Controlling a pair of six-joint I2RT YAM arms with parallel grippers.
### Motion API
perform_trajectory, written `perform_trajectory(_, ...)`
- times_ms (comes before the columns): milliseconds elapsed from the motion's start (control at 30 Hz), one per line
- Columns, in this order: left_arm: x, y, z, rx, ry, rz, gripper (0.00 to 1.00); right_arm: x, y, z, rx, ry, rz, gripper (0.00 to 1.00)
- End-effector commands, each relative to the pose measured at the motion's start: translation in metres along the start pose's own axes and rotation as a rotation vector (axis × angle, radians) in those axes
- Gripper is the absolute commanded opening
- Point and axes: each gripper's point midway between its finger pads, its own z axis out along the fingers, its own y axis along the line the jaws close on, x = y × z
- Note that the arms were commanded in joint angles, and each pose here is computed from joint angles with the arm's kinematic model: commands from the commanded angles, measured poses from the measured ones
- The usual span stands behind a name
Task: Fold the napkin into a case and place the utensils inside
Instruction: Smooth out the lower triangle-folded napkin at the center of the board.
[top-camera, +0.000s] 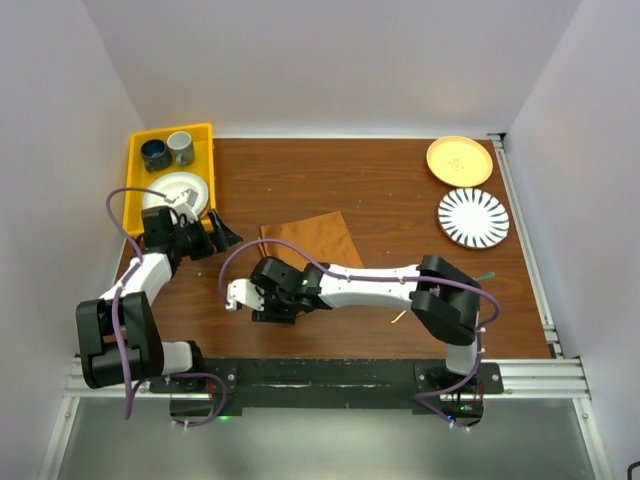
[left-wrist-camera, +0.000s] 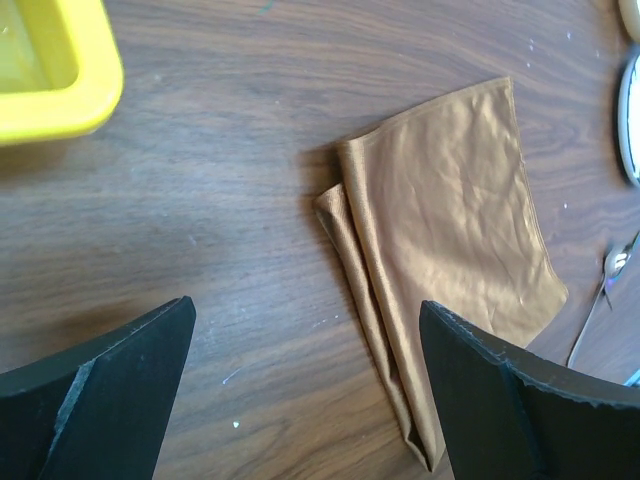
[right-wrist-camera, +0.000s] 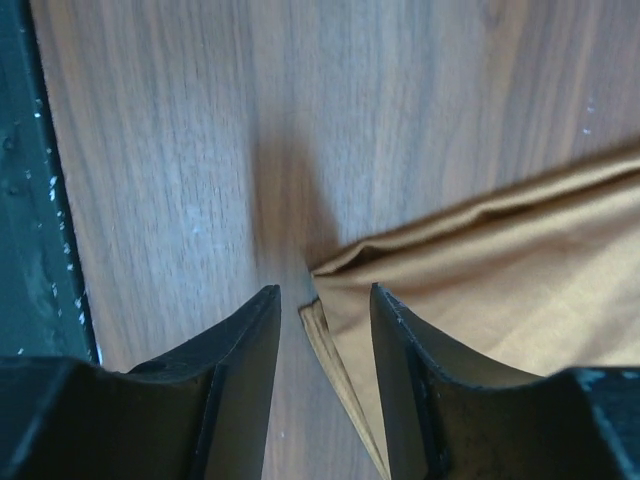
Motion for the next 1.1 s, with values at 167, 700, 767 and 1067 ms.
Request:
perform_trajectory(167,-0.017,-0.001,0.000,-0.007,-0.083,-0.038,1.00,0.000,-0.004,0.021,0.031,0.016,-0.016,0.51)
perform_trajectory(700,-0.010,-0.007,0.006,0.063,-0.080,-0.083,1.00,-0.012,-0.034,-0.010,0.155,-0.008,-0.063,0.00)
perform_trajectory(767,-0.011,-0.009,0.006,0.083,-0.082,-0.093,1.00,-0.016,-0.040,-0.021,0.166,-0.022,-0.059,0.00)
perform_trajectory(1067,-0.002,-0.019,0.010,0.171,-0.090,-0.285,1.00,-0.009,-0.053,-0.042,0.169,-0.030,-0.043,0.00)
